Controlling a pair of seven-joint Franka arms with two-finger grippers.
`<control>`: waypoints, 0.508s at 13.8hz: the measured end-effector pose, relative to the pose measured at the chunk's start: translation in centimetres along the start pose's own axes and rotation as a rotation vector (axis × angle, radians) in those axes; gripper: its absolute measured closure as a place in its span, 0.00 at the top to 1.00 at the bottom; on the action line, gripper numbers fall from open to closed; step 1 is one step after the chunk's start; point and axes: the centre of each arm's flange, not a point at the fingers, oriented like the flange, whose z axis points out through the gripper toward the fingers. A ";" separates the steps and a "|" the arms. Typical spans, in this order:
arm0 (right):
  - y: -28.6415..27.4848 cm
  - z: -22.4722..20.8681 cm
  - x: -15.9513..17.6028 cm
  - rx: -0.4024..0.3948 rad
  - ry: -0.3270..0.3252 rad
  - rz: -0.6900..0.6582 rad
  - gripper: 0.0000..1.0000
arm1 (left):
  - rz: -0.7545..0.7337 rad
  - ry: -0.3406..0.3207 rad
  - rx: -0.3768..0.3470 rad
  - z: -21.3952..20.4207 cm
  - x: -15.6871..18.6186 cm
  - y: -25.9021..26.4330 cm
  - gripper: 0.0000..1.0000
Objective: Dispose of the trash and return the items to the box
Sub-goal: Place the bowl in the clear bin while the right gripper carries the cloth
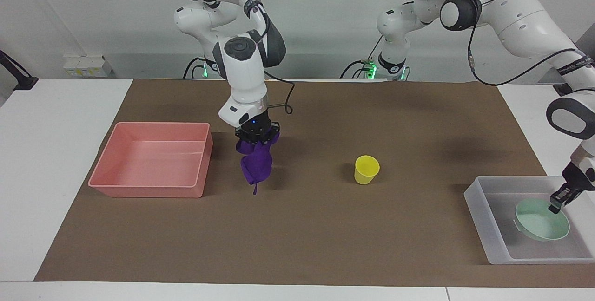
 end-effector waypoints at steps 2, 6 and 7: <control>2.2 -4.3 0.7 -0.026 0.037 0.026 0.09 | 0.020 -0.001 0.025 1.1 -0.2 -0.4 0.02; 11.0 -10.6 0.1 -0.069 0.049 0.100 0.09 | 0.081 -0.036 0.044 4.2 -1.7 -1.2 0.04; 13.8 -11.0 0.0 -0.080 0.036 0.107 0.09 | 0.094 -0.041 0.045 4.2 -1.8 -1.2 0.10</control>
